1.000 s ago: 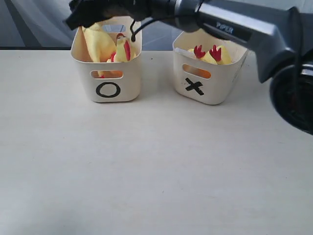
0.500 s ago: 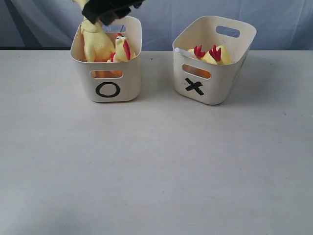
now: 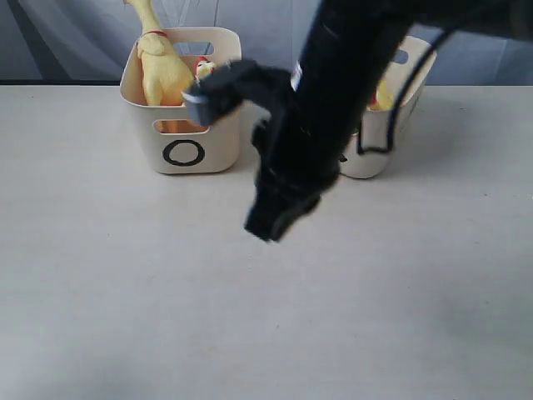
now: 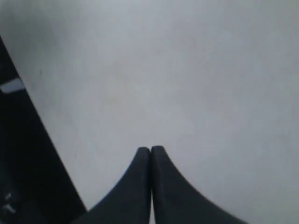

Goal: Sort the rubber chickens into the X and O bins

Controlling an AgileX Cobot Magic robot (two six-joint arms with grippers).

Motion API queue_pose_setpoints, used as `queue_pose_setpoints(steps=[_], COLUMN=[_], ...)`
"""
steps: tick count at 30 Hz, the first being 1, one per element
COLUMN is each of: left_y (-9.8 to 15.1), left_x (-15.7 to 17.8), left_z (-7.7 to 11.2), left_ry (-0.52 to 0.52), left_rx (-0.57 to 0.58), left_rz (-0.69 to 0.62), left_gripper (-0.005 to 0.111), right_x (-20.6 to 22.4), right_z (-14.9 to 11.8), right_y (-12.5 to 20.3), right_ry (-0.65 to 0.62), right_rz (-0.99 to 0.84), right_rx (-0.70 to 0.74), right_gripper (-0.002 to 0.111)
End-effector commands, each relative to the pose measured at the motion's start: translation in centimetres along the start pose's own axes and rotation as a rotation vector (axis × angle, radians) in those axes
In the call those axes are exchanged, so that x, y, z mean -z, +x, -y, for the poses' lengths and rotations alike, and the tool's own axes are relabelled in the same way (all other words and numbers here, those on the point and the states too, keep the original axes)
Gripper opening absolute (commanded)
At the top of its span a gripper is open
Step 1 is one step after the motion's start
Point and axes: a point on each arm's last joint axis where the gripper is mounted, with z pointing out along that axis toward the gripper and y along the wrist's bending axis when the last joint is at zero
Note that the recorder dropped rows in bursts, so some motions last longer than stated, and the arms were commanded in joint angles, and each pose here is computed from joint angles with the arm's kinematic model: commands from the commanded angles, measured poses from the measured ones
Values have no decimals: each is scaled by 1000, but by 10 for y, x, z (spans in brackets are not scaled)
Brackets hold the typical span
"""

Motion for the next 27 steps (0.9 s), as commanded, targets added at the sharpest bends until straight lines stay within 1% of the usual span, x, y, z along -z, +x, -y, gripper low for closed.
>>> queue_pose_setpoints(steps=[1, 3, 4, 5, 7, 9, 10, 11, 13, 15, 17, 18, 20, 22, 25, 26, 27], left_y=[-1, -1, -1, -1, -1, -1, -1, -1, -1, -1, -1, -1, -1, -1, -1, -1, -1], left_x=[0, 0, 0, 0, 0, 0, 0, 0, 0, 0, 0, 0, 0, 0, 0, 0, 0], left_z=[0, 0, 0, 0, 0, 0, 0, 0, 0, 0, 0, 0, 1, 1, 1, 1, 1], left_ry=[6, 6, 6, 6, 6, 6, 6, 6, 6, 6, 6, 5, 8, 8, 8, 8, 8], left_rx=[5, 5, 5, 5, 5, 5, 5, 5, 5, 5, 5, 2, 4, 4, 4, 4, 4], left_rz=[4, 4, 4, 4, 4, 4, 4, 4, 4, 4, 4, 5, 4, 4, 4, 4, 4], left_gripper=[0, 0, 0, 0, 0, 0, 0, 0, 0, 0, 0, 0, 0, 0, 0, 0, 0], right_x=[-5, -7, -9, -9, -6, -1, 1, 3, 6, 4, 5, 9, 19, 38, 72, 83, 91], right_z=[-17, -22, -23, -20, -7, 4, 7, 8, 9, 8, 5, 0, -5, -8, -18, -24, -29], right_y=[53, 71, 84, 93, 114, 130, 137, 142, 155, 163, 174, 182, 187, 191, 203, 212, 220], right_ry=[-1, 5, 44, 106, 295, 458, 516, 556, 609, 604, 598, 591, 626, 715, 893, 961, 1022], right_rz=[-98, -126, -166, -207, -318, -424, -458, -467, -472, -474, -443, -398, -136, 159, 593, 706, 781], right_rx=[-57, -90, -125, -131, -92, -1, 23, 13, -46, -89, -175, -245, -334, -335, -297, -296, -307], right_gripper=[-1, -1, -1, -1, -1, -1, -1, -1, -1, -1, -1, -1, -1, -1, -1, -1, -1])
